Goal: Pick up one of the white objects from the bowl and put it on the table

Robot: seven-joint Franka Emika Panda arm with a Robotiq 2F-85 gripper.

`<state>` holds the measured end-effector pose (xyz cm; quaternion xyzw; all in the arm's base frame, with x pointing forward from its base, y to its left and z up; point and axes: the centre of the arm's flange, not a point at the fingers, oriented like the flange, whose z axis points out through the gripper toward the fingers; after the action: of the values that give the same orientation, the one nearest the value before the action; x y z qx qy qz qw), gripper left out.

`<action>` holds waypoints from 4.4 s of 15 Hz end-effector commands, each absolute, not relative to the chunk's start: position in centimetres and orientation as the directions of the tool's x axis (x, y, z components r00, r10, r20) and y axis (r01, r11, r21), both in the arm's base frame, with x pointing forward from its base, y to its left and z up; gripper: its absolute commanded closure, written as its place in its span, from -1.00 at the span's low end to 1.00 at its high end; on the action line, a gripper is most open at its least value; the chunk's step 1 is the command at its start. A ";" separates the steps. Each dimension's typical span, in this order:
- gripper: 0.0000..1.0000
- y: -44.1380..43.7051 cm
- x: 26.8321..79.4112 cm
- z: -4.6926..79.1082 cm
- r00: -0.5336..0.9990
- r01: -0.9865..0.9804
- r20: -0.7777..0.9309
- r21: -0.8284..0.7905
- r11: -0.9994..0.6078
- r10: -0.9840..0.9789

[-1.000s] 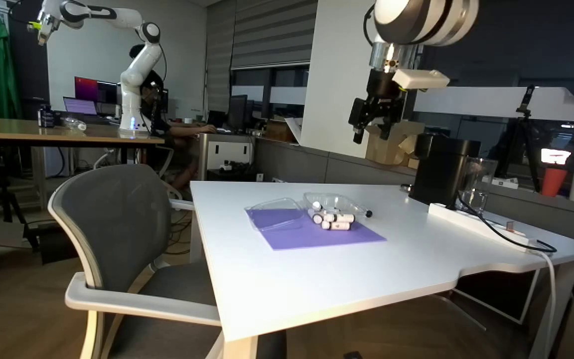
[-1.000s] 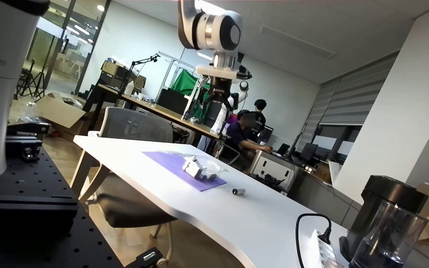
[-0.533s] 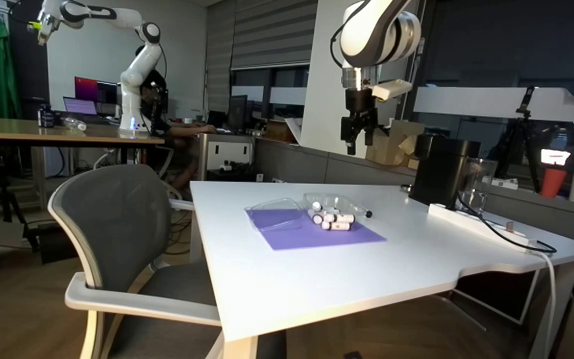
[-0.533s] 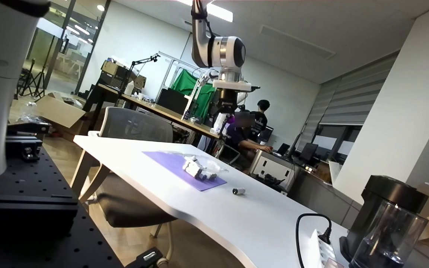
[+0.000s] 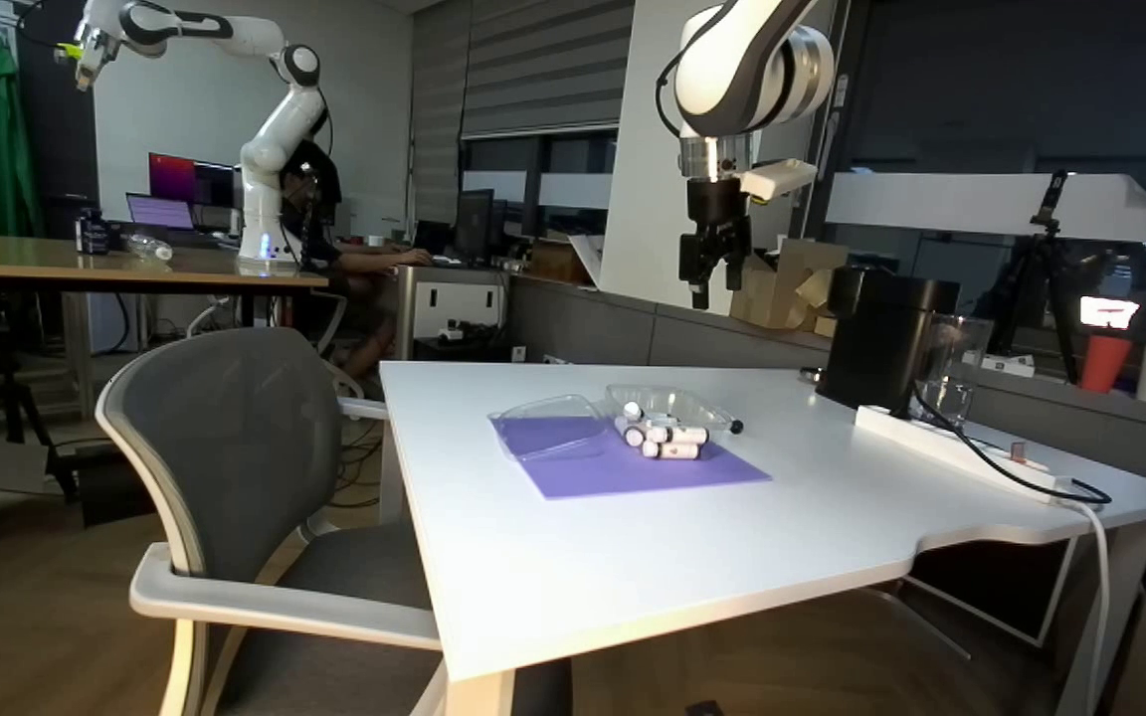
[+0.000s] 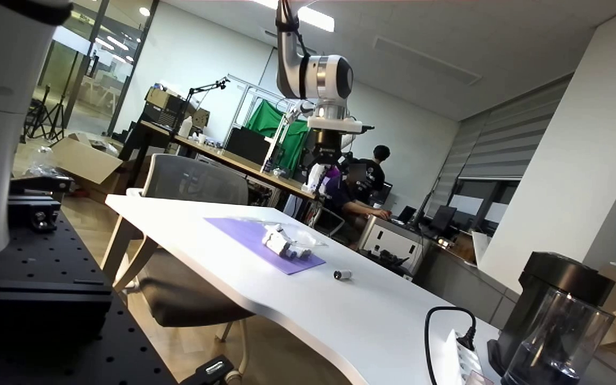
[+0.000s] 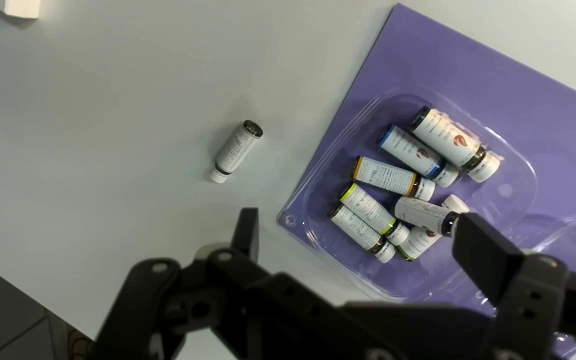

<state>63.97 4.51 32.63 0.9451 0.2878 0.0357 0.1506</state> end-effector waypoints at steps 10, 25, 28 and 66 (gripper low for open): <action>-1.00 6.9 65.7 25.9 0.540 0.812 -0.155 0.356 -0.463 0.828; -1.00 12.4 66.5 14.5 0.036 0.940 -0.333 0.331 0.081 0.942; -1.00 13.0 66.6 13.8 0.039 0.942 -0.314 0.329 0.070 0.949; 0.86 -15.5 79.4 22.3 0.869 0.492 -0.339 0.506 -0.708 0.361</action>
<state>76.91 -13.98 24.49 0.9103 0.2753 -0.0867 0.2966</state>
